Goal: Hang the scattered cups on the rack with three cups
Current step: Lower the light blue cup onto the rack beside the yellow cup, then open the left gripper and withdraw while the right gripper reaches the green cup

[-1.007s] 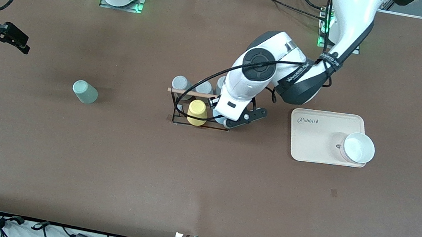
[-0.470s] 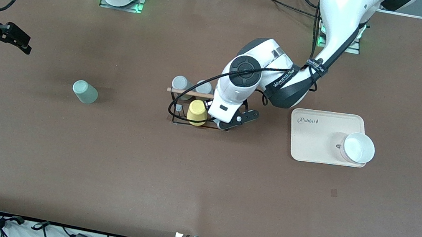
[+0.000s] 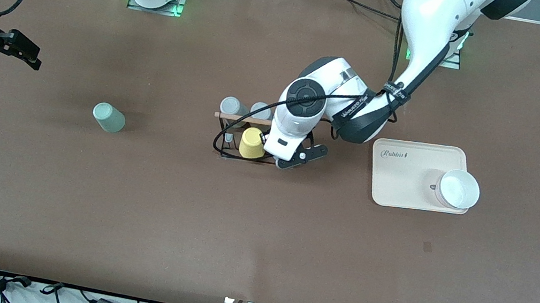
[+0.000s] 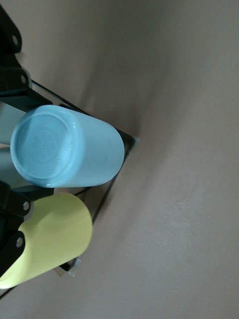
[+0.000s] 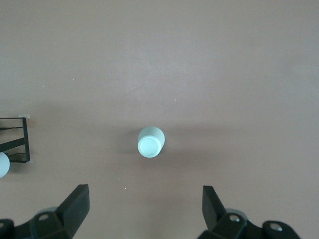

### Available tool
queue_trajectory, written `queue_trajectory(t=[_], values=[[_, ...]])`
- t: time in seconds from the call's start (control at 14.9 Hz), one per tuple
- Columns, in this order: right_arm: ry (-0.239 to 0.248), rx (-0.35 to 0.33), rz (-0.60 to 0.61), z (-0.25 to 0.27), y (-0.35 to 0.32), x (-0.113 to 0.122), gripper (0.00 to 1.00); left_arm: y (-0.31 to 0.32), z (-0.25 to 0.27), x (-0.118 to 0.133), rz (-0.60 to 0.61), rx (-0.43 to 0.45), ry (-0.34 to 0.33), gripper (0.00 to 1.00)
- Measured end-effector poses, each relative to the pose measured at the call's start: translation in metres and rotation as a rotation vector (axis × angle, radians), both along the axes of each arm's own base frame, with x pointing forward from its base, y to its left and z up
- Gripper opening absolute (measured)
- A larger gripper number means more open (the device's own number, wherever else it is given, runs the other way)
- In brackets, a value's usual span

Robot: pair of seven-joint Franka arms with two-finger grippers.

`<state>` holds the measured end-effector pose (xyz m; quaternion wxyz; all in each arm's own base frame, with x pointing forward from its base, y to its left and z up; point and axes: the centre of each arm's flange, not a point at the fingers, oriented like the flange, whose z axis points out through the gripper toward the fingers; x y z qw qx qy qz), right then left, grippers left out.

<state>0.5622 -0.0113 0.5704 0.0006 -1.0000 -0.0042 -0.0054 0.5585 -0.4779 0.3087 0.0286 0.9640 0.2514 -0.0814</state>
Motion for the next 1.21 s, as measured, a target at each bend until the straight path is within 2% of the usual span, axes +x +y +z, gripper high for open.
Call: queue_trajectory(t=[0.34,0.4,0.47,0.6,0.94,1.21], values=[[0.005,0.0,0.0,-0.003,0.0,0.001,1.0,-0.002,0.0,0.0,0.003,-0.002,-0.002,0.66],[0.007,0.0,0.0,-0.004,0.0,0.002,1.0,-0.002,-0.001,0.0,0.003,-0.003,-0.002,0.7],[0.009,0.0,0.0,-0.005,0.0,0.002,1.0,-0.002,0.0,0.001,0.004,-0.004,-0.005,0.82],[0.02,0.0,0.0,-0.011,0.0,0.005,1.0,-0.002,0.004,0.002,0.006,-0.011,-0.013,0.99],[0.035,0.001,0.001,-0.021,0.001,0.009,1.0,0.01,0.042,0.012,0.024,-0.015,-0.041,1.0],[0.069,0.0,0.023,-0.04,0.013,0.016,1.0,0.064,0.099,0.036,0.066,0.011,-0.063,1.0]])
